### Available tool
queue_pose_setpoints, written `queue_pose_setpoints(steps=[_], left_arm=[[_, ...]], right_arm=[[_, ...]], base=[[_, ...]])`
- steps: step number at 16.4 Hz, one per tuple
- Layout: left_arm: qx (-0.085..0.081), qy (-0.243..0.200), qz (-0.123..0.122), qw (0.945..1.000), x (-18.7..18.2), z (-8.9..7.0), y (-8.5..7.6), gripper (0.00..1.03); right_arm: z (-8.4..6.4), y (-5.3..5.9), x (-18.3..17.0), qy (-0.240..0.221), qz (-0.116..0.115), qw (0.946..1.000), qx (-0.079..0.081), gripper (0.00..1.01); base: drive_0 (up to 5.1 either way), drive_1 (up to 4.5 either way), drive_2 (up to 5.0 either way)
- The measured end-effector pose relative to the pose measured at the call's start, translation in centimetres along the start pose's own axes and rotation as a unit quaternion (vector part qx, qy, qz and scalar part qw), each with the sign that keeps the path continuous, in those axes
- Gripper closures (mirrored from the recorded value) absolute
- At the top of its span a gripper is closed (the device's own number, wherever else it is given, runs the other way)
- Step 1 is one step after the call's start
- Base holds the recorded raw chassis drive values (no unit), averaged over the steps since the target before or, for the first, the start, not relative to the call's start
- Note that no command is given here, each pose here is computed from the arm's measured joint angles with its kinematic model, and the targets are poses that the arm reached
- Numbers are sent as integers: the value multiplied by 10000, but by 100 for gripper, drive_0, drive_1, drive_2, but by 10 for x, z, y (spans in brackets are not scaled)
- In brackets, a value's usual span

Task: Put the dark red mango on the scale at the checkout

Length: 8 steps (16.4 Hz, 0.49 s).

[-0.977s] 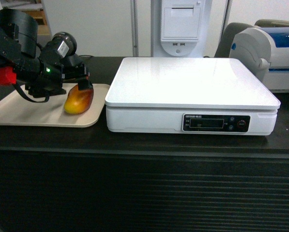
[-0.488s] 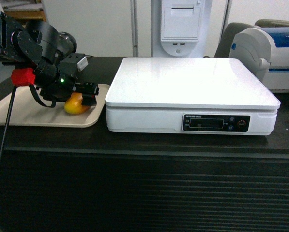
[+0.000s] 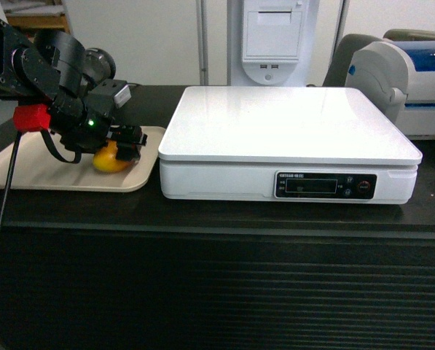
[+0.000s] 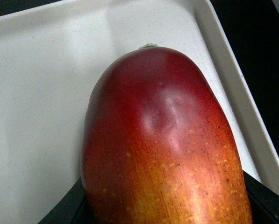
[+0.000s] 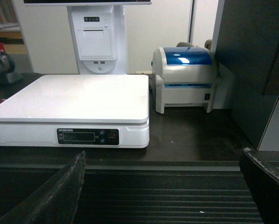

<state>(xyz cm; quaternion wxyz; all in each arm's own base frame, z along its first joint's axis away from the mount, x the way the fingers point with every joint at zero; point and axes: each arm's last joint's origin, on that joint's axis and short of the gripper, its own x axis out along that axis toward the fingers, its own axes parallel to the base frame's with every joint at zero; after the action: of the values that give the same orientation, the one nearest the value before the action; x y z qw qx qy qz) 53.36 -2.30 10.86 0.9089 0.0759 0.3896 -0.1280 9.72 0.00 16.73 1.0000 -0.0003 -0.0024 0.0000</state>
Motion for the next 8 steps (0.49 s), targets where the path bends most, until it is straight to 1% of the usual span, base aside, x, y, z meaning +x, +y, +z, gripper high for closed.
queue_pose_setpoints(steps=[1,3,4,6,7,8], left_arm=[[7,-40,21,10000,-3,-1,-1,40],[53,-254,44,9997,-27,1,-7,41],[79,-370,56,9993,-38,4,-9,41],[198,-738,47,9971,-69,14,-21,41],[333,-1064,-38,9938,-94,22,-36,41],[456,-1292,-164,9904,-113,27,-53,41]], right_arm=[[0,0,0,0,0,10000,0,3],[0,0,0,0,0,10000,0,3],[0,0,0,-2,0,10000,0,3],[0,0,0,0,0,10000,0,3],[0,0,0,0,0,10000,0,3],[0,0,0,-2,0,10000,0,3]], base=[[0,0,0],[0,0,0],[0,0,0],[0,0,0],[0,0,0],[0,0,0]])
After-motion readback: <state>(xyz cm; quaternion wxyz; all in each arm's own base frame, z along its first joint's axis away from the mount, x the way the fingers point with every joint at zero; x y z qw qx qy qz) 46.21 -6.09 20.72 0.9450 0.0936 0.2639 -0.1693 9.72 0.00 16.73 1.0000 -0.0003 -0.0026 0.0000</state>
